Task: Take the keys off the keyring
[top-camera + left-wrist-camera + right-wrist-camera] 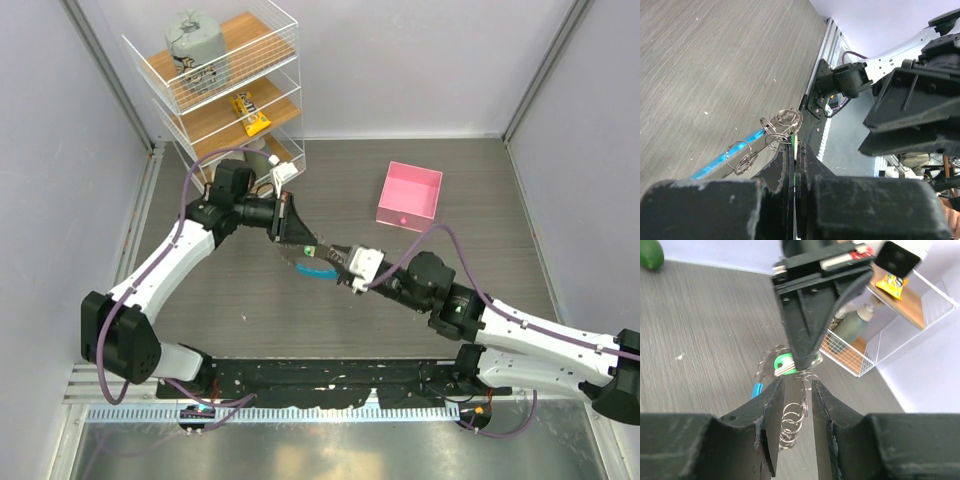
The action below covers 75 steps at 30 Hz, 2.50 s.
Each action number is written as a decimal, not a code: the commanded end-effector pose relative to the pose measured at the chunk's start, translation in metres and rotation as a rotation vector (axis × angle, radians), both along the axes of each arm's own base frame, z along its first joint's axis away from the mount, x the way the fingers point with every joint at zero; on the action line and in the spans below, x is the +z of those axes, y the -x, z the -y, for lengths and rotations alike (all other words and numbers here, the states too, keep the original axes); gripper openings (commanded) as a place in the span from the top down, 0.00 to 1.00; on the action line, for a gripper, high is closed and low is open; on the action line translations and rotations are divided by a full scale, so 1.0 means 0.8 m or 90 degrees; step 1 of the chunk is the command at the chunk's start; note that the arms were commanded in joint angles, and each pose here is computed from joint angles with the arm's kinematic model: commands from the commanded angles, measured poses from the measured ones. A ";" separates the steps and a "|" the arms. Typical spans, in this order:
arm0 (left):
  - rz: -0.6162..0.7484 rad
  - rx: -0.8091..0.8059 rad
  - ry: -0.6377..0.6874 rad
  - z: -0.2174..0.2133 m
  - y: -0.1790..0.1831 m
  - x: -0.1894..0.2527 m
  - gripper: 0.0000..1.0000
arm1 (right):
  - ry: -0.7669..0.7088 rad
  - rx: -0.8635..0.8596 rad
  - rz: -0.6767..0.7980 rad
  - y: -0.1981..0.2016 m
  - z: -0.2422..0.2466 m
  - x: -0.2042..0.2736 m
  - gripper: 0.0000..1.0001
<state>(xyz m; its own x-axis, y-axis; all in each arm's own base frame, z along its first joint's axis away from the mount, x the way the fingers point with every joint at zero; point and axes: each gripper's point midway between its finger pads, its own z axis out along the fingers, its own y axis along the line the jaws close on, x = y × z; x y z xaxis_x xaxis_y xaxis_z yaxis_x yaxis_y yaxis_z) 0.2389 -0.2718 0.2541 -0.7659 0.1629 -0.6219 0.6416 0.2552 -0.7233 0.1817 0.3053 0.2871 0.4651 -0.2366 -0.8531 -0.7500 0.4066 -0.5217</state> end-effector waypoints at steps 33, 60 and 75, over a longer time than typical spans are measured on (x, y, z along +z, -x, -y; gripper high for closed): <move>0.116 0.004 0.000 -0.016 0.021 0.059 1.00 | -0.122 -0.021 -0.189 -0.024 -0.021 -0.012 0.74; 0.102 -0.011 0.025 -0.013 0.030 0.065 1.00 | -0.136 -0.060 -0.082 -0.039 -0.041 -0.007 0.75; 0.089 -0.016 0.029 -0.014 0.036 0.063 1.00 | -0.114 -0.088 -0.030 -0.042 -0.049 -0.007 0.78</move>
